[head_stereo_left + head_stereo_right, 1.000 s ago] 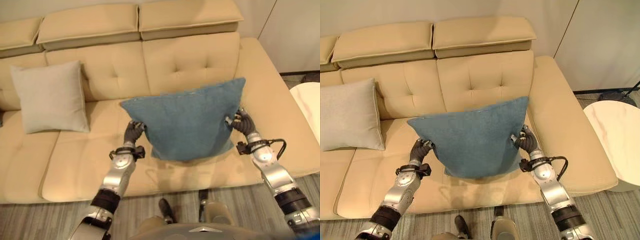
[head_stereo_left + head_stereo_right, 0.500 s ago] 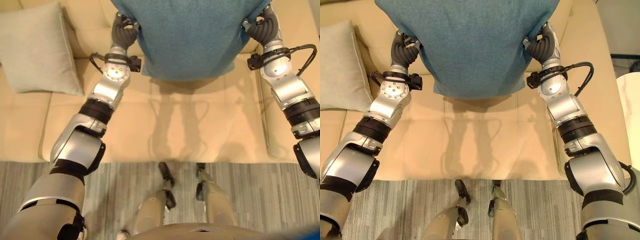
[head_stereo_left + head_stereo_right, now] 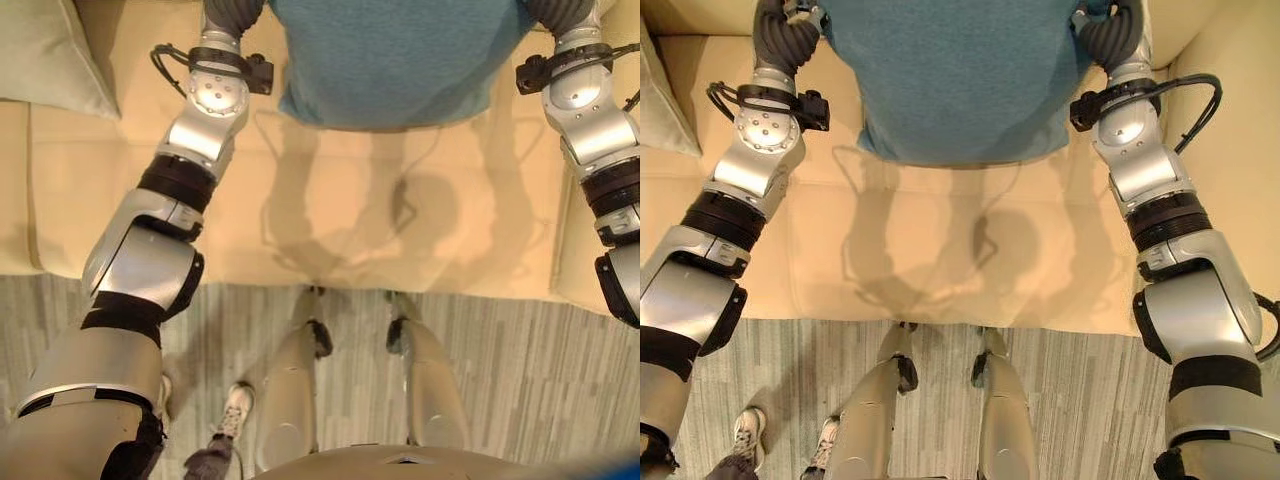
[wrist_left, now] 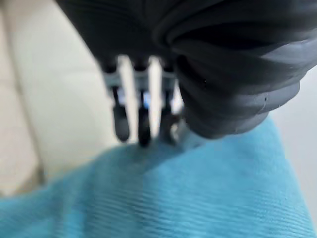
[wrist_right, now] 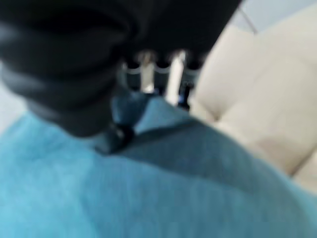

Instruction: Pick up all the scattered cushions and arrange them neatly on the sofa.

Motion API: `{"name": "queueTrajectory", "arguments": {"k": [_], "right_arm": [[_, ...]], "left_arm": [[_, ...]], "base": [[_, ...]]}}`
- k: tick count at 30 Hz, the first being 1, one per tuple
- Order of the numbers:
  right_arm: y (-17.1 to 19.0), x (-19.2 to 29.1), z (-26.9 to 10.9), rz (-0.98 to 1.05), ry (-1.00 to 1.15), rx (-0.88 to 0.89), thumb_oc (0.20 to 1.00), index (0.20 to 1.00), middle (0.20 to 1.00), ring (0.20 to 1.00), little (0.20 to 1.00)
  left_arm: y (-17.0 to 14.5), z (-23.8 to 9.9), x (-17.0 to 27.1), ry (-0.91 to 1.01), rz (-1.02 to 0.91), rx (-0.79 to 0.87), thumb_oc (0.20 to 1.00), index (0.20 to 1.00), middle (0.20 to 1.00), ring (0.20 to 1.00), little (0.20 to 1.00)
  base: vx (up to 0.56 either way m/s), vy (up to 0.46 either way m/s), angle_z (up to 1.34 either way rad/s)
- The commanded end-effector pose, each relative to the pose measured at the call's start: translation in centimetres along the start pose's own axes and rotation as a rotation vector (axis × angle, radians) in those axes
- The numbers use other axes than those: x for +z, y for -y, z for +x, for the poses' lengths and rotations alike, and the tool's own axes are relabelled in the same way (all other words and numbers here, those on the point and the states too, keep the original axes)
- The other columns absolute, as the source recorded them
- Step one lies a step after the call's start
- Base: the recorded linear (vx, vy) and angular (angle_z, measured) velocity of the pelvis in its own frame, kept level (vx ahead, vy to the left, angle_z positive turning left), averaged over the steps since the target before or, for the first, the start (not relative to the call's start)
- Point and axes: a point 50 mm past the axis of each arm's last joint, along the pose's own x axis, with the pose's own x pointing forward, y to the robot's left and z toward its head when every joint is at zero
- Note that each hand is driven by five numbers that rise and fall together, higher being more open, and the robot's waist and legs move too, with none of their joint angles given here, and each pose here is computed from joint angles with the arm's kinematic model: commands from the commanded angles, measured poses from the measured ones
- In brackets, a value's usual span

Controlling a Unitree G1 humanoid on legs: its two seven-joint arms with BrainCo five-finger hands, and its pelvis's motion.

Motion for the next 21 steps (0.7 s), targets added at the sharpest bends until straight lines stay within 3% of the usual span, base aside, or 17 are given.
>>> {"name": "queueTrajectory", "arguments": {"k": [1, 9, 12, 16, 21], "right_arm": [[-2.4, 2.2, 0.6, -0.080, 0.097, 0.078, 1.000, 1.000, 1.000, 1.000, 1.000], [0.8, -1.6, 0.9, -0.260, -0.044, 0.051, 1.000, 1.000, 1.000, 1.000, 1.000], [2.8, -4.6, -0.8, -0.254, -0.123, 0.020, 1.000, 1.000, 1.000, 1.000, 1.000], [2.9, -6.6, -3.3, -0.248, -0.138, 0.058, 1.000, 1.000, 1.000, 1.000, 1.000], [2.2, -11.5, -12.6, -0.162, -0.240, 0.199, 1.000, 1.000, 1.000, 1.000, 1.000]], "left_arm": [[-0.5, 1.3, 1.4, 0.044, -0.011, 0.027, 1.000, 1.000, 1.000, 1.000, 1.000], [-6.0, 1.5, 0.0, -0.020, 0.219, 0.104, 1.000, 1.000, 1.000, 1.000, 1.000], [-8.1, 0.0, -1.5, -0.042, 0.276, 0.124, 1.000, 1.000, 1.000, 1.000, 1.000], [-8.4, -2.5, -3.8, -0.078, 0.263, 0.091, 1.000, 1.000, 1.000, 1.000, 1.000], [-7.8, -11.7, -10.1, -0.259, 0.135, -0.009, 1.000, 1.000, 1.000, 1.000, 1.000]], "base": [[0.10, -0.012, 0.10], [0.00, 0.003, -0.02], [0.01, 0.012, 0.02], [0.07, 0.008, 0.04], [0.10, -0.011, -0.09]]}}
